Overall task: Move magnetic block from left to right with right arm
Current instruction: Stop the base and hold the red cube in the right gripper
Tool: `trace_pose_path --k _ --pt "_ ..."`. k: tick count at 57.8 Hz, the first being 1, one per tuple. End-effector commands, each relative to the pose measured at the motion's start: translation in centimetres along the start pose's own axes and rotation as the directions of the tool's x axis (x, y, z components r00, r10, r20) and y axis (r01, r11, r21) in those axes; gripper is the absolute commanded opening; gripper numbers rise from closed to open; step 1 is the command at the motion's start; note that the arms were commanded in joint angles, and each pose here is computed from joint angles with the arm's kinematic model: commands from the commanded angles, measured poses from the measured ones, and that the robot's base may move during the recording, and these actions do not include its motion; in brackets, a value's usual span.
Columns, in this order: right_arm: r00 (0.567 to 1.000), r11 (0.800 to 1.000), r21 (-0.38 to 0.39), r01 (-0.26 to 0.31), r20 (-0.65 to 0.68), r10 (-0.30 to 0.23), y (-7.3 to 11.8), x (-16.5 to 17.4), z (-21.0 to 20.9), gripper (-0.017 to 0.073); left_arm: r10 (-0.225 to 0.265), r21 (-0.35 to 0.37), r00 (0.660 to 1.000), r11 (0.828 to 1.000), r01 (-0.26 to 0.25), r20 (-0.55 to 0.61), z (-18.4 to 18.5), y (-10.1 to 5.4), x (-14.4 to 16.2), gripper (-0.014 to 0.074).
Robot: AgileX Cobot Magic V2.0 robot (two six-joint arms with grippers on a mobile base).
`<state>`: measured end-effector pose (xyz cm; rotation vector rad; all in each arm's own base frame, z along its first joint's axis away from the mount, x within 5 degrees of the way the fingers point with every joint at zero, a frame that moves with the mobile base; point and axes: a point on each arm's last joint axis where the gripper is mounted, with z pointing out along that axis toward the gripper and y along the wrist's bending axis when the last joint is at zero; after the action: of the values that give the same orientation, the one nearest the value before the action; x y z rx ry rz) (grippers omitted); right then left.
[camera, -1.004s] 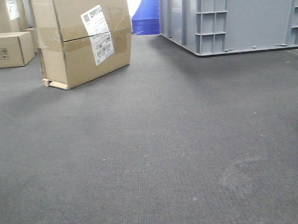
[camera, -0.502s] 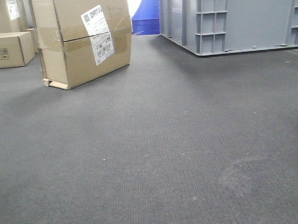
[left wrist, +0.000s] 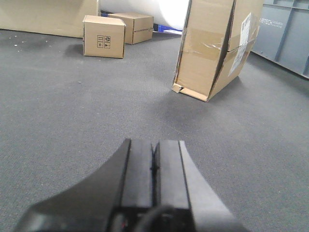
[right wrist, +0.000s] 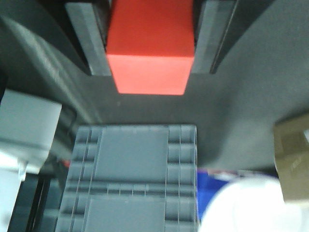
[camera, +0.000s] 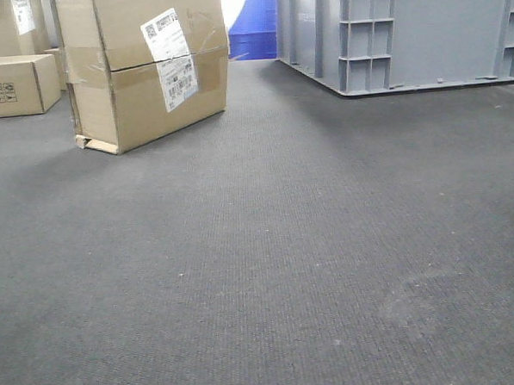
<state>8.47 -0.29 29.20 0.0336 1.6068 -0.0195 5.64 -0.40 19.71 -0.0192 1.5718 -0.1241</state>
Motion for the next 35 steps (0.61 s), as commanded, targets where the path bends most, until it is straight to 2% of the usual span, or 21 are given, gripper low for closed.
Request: trace_pose_path --k 1,5,10,13,16,20,24,29,32,35 --pt "1.0 1.0 0.001 0.001 0.026 -0.001 0.0 -2.6 1.8 0.0255 -0.01 -0.003 0.997 1.0 0.011 0.081 0.0 0.1 -0.5 -0.0126" --pt "0.999 1.0 0.0 -0.019 -0.039 0.019 0.1 -2.9 4.0 0.0255 -0.01 -0.003 0.997 1.0 0.011 0.081 0.0 0.1 -0.5 -0.0126" --pt "0.987 0.993 0.009 -0.115 -0.116 0.115 0.1 -3.1 6.5 0.0255 -0.01 -0.003 0.997 1.0 0.011 0.081 0.0 0.1 -0.5 -0.0126" --pt "0.974 0.988 0.016 -0.155 -0.167 0.156 0.2 -2.9 7.9 0.0255 -0.01 -0.003 0.997 1.0 0.011 0.081 0.0 0.1 -0.5 -0.0126" --pt "0.959 0.987 0.011 -0.158 -0.238 0.156 0.5 -2.7 9.3 0.0255 -0.01 -0.003 0.997 1.0 0.011 0.081 0.0 0.1 -0.5 -0.0126" --pt "0.93 0.991 -0.02 -0.132 -0.348 0.116 1.4 -2.2 11.1 0.0255 -0.01 -0.003 0.997 1.0 0.011 0.081 0.0 0.1 -0.5 -0.0126" --pt "0.889 0.99 -0.054 -0.133 -0.448 0.095 2.7 -1.8 12.5 0.0255 -0.01 -0.003 0.997 1.0 0.011 0.081 0.0 0.1 -0.5 -0.0126" --pt "0.815 0.979 -0.059 -0.194 -0.565 0.128 4.9 -1.4 13.9 0.0255 -0.01 -0.003 0.997 1.0 0.011 0.081 0.0 0.1 -0.5 -0.0126" --pt "0.754 0.97 -0.043 -0.24 -0.638 0.158 6.5 -1.0 14.8 0.0255 -0.01 -0.003 0.997 1.0 0.011 0.081 0.0 0.1 -0.5 -0.0126" --pt "0.701 0.966 -0.033 -0.258 -0.694 0.163 8.0 -0.7 15.4 0.0255 -0.01 -0.003 0.997 1.0 0.011 0.081 0.0 0.1 -0.5 -0.0126"
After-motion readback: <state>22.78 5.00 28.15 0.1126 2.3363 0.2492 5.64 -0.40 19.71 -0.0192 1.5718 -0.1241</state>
